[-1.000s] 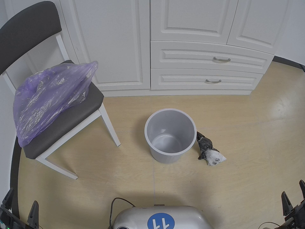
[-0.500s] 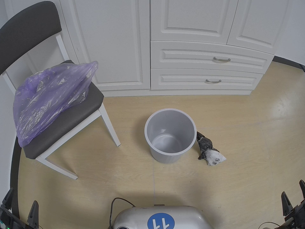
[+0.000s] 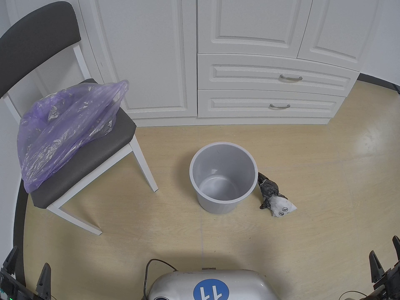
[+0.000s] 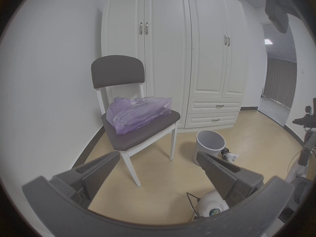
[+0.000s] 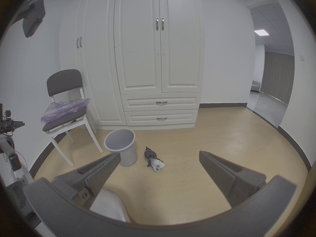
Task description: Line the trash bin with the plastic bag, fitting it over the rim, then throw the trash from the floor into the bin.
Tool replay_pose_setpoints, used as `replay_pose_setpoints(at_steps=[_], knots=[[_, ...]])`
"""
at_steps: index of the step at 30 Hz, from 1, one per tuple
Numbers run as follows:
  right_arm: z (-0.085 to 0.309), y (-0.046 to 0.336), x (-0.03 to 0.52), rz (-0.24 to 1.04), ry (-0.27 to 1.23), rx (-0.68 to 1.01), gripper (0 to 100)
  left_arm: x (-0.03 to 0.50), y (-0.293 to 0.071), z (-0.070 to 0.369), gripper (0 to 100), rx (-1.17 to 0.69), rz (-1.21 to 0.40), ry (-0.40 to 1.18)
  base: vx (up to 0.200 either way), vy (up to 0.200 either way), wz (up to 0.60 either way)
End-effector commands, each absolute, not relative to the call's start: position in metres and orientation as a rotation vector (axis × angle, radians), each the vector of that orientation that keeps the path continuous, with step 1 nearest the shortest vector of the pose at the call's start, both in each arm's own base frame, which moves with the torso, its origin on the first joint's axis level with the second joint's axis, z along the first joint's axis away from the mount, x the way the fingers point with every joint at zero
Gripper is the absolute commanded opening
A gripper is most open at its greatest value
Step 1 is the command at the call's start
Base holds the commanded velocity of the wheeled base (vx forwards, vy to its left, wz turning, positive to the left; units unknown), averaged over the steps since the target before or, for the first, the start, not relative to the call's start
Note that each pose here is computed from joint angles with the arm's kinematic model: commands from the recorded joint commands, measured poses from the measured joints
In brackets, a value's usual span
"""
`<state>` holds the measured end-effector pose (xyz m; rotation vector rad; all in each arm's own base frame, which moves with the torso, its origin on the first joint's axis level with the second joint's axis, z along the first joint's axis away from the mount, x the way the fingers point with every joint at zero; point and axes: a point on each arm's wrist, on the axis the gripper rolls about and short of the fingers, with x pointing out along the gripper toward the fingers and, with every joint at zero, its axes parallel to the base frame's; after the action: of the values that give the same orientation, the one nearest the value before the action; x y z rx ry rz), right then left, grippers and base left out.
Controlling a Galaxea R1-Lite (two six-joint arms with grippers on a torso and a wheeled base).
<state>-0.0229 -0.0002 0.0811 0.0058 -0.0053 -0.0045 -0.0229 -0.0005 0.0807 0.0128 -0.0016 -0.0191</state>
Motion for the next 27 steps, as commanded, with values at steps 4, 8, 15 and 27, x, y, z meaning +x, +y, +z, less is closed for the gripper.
replay_pose_setpoints(at_steps=[4,8,15,27], knots=[[0.076,-0.0002,-0.0228,-0.008,-0.005,0.005,100,-0.0228,-0.0003,0.0755,100,0.005,-0.009,0.0,0.0,0.0,0.0],[0.076,-0.0002,-0.0228,-0.012,-0.005,-0.006,100,-0.0228,-0.0003,0.0755,100,0.014,-0.009,0.0,0.0,0.0,0.0],[0.076,-0.0002,-0.0228,-0.011,-0.005,0.0,100,-0.0228,0.0002,0.0755,100,-0.002,0.014,0.0,0.0,0.0,0.0],[0.0761,0.0,-0.0228,-0.002,-0.006,-0.015,100,-0.0228,0.0002,0.0755,100,-0.003,0.015,0.0,0.0,0.0,0.0]])
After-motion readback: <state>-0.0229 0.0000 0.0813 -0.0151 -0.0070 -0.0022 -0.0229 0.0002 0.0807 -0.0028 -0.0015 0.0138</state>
